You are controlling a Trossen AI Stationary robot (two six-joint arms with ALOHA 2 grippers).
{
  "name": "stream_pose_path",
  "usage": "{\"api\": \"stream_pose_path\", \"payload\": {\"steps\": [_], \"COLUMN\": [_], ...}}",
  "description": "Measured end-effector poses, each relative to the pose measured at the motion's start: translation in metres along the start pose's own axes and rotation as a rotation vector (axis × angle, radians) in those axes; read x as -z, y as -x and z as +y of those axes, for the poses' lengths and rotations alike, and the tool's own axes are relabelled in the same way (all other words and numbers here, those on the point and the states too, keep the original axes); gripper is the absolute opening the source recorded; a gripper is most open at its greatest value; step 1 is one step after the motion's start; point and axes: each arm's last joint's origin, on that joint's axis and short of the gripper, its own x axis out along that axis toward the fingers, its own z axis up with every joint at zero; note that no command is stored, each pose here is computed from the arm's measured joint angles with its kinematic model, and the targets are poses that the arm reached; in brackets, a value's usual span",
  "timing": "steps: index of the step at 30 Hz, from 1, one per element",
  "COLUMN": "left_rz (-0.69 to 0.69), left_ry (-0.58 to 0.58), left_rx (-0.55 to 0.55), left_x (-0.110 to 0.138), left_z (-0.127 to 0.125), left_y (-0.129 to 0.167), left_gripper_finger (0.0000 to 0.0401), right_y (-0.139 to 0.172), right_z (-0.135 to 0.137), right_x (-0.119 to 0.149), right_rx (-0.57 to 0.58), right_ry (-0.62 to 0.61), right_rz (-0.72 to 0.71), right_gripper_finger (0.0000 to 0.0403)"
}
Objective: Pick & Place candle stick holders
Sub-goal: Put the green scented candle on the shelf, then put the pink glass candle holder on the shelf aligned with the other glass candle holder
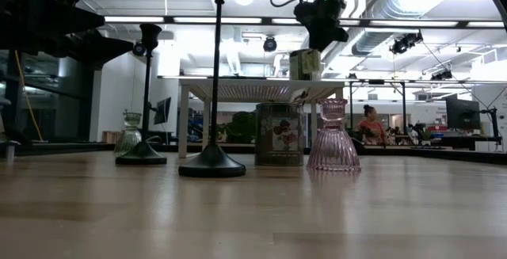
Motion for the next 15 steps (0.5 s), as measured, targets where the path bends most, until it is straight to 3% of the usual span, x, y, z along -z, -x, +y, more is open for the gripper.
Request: {"api": "stream_pose_path", "payload": {"steps": [8,15], "left_rz": [0.000,0.000], "left_ry": [0.000,0.000], "left_rx": [0.000,0.000], "left_x": [0.000,0.000], "left_z": [0.000,0.000], "left_y": [0.000,0.000], "left_gripper_finger": [0.0372,0.0372], "right_y": [0.007,0.043], "right_z": [0.000,0.008], "right_x": [0.003,0.025], "right_rx": [0.008,0.059], "right_ry": [0.001,-0.004], "right_rz": [-0.008,0.017], "right_gripper_finger": [0.0127,0.0151]}}
